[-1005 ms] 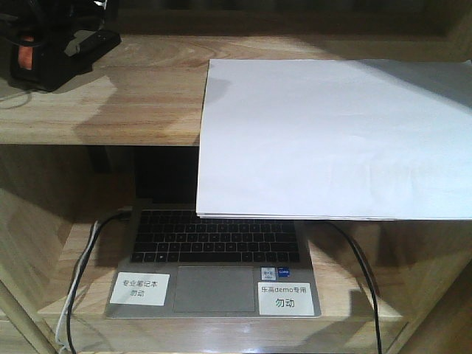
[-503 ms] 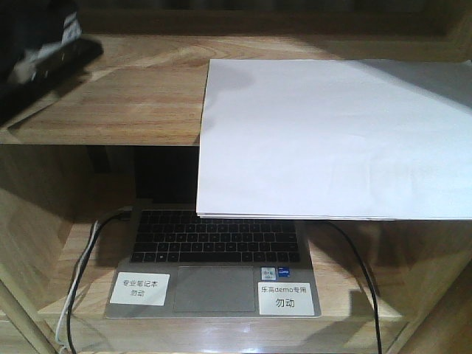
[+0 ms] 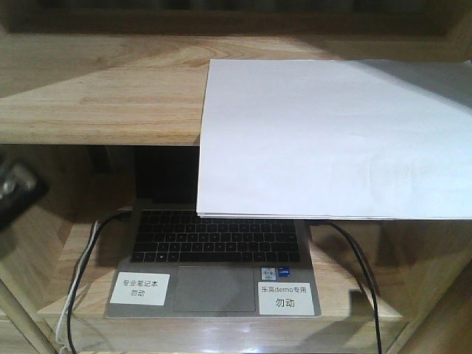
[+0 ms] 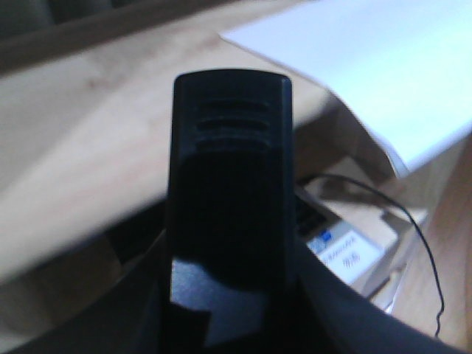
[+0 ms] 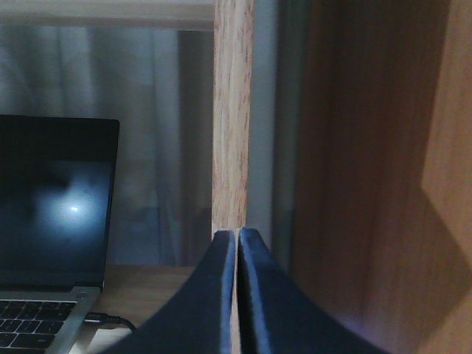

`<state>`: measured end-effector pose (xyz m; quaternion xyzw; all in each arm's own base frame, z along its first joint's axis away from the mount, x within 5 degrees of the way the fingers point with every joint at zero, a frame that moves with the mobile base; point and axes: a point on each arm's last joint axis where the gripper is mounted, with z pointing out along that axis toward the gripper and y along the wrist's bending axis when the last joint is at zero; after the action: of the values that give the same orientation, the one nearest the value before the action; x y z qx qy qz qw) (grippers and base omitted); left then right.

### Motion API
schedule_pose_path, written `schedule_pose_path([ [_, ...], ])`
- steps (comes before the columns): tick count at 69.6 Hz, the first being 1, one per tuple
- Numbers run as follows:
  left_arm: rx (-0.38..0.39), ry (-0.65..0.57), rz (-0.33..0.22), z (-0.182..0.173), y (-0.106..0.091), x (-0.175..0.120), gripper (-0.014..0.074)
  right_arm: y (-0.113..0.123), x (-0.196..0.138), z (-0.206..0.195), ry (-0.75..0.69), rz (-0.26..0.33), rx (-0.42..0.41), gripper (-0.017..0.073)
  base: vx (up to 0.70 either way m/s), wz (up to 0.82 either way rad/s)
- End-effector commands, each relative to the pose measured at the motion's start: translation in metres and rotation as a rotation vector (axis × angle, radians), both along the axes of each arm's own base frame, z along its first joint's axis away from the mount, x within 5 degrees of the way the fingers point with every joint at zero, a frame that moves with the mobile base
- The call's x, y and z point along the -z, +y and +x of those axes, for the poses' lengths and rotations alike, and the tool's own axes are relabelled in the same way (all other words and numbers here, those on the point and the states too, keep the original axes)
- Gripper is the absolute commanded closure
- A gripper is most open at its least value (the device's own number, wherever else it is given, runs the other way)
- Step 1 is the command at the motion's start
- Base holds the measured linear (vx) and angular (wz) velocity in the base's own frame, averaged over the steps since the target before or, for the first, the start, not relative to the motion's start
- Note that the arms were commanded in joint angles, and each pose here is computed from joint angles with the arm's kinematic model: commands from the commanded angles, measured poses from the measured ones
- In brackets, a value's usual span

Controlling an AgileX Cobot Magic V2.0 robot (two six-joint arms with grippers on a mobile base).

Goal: Grab stapler and paper to desk for stapling

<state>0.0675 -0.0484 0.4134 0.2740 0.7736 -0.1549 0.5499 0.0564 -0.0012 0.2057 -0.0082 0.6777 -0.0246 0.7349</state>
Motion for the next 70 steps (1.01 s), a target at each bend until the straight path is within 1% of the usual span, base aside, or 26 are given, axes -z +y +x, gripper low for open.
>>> schedule_pose_path([
  [1, 0.001, -0.089, -0.083, -0.012, 0.003, -0.001, 0.0600, 0.001, -0.005, -0.001, -0.075, -0.017, -0.003, 0.0569, 0.00, 0.00],
  [4, 0.002, -0.096, -0.089, -0.019, 0.006, 0.007, 0.0600, 0.001, -0.005, -0.001, -0.075, -0.017, -0.003, 0.0569, 0.00, 0.00],
  [19, -0.003, -0.061, -0.080, -0.031, 0.011, 0.052, 0.0600, 0.001, -0.005, -0.001, -0.075, -0.017, -0.003, 0.0569, 0.00, 0.00],
  [26, -0.008, -0.035, -0.072, -0.031, 0.011, 0.073, 0.0600, 0.001, -0.005, -0.001, -0.075, -0.017, -0.003, 0.0569, 0.00, 0.00],
  [38, -0.017, 0.012, -0.056, -0.027, 0.010, 0.098, 0.0600, 0.001, -0.005, -0.001, -0.075, -0.017, -0.003, 0.0569, 0.00, 0.00],
  [43, -0.022, 0.019, -0.055, -0.025, 0.010, 0.103, 0.0600, 0.001, -0.005, -0.001, -0.075, -0.017, -0.003, 0.0569, 0.00, 0.00],
  [50, -0.030, 0.007, -0.067, -0.024, 0.010, 0.103, 0.0600, 0.001, -0.005, -0.001, -0.075, -0.017, -0.003, 0.0569, 0.00, 0.00],
  [70, -0.029, 0.010, -0.061, -0.024, 0.010, 0.103, 0.0600, 0.001, -0.005, -0.001, -0.074, -0.017, -0.003, 0.0569, 0.00, 0.00],
])
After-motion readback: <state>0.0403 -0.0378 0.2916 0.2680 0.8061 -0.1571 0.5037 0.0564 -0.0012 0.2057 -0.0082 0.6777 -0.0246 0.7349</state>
